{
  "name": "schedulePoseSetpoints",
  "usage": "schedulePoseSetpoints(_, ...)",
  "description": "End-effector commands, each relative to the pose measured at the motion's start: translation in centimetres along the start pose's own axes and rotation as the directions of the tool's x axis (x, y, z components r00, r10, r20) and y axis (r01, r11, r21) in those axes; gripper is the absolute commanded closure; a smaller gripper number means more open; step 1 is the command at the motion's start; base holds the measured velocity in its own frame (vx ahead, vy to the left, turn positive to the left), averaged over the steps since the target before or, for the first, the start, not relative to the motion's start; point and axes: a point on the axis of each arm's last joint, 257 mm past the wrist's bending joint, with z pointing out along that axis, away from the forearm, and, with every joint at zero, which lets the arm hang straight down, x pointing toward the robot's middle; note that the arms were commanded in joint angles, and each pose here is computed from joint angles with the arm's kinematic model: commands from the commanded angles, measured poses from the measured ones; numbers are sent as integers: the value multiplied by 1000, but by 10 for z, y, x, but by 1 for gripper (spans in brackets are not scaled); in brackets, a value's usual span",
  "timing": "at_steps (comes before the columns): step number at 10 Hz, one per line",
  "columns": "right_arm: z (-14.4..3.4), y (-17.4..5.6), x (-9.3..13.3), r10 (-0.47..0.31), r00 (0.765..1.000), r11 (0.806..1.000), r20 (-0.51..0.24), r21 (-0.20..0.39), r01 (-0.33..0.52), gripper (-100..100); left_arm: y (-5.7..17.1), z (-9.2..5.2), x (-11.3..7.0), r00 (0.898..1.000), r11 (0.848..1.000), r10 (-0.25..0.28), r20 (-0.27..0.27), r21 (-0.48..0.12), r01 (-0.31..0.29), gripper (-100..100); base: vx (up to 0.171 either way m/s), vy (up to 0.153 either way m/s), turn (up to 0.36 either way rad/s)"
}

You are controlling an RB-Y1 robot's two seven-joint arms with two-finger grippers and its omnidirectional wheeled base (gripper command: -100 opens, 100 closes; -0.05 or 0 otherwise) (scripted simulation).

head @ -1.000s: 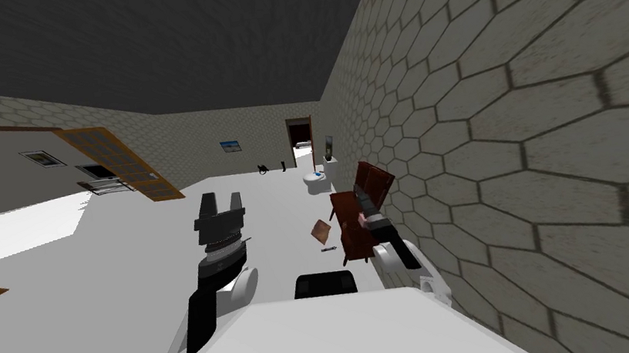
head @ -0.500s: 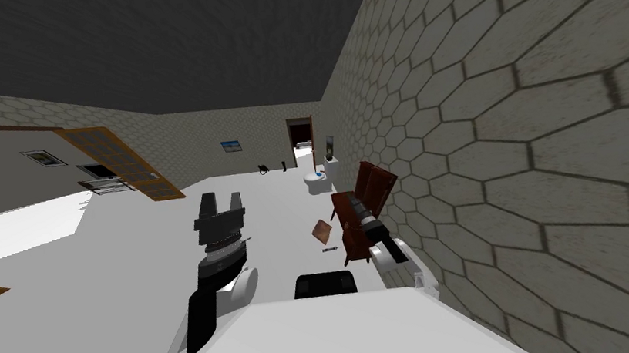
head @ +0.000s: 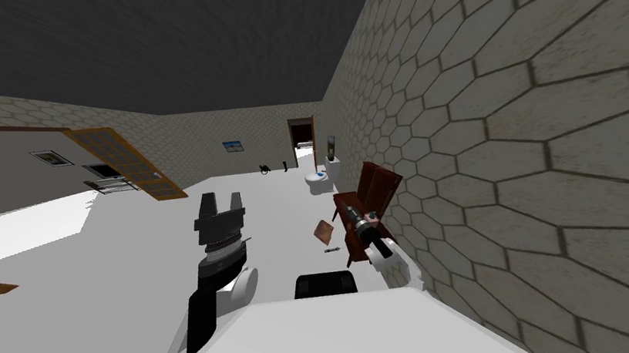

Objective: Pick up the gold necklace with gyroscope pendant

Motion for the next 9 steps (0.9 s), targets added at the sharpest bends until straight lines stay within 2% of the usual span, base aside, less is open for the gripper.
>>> schedulePoseSetpoints(1, -1, -15, 12, -38, 999, 999, -37, 37, 39, -100, 0, 0, 0, 1000, 1000, 0, 0, 0, 0, 0, 25, 36, 4)
schedulePoseSetpoints(3, 0, -50, 46, -152, 979, 981, -136, 102, 166, -100, 0, 0, 0, 1000, 1000, 0, 0, 0, 0, 0, 31, 35, 26)
schedulePoseSetpoints(4, -1, -52, 47, -151, 979, 980, -139, 107, 167, -100, 0, 0, 0, 1000, 1000, 0, 0, 0, 0, 0, 31, 29, 15)
schedulePoseSetpoints(6, -3, -82, 73, -261, 936, 943, -235, 145, 299, -100, 0, 0, 0, 1000, 1000, 0, 0, 0, 0, 0, 40, 34, 36)
schedulePoseSetpoints(7, -6, -90, 78, -259, 934, 940, -247, 156, 303, -100, 0, 0, 0, 1000, 1000, 0, 0, 0, 0, 0, 41, 24, 14)
schedulePoseSetpoints(8, -8, -102, 87, -313, 904, 915, -291, 163, 369, -100, 0, 0, 0, 1000, 1000, 0, 0, 0, 0, 0, 43, 19, 35)
schedulePoseSetpoints(9, -10, -109, 91, -310, 901, 912, -302, 172, 371, -100, 0, 0, 0, 1000, 1000, 0, 0, 0, 0, 0, 35, 12, 16)
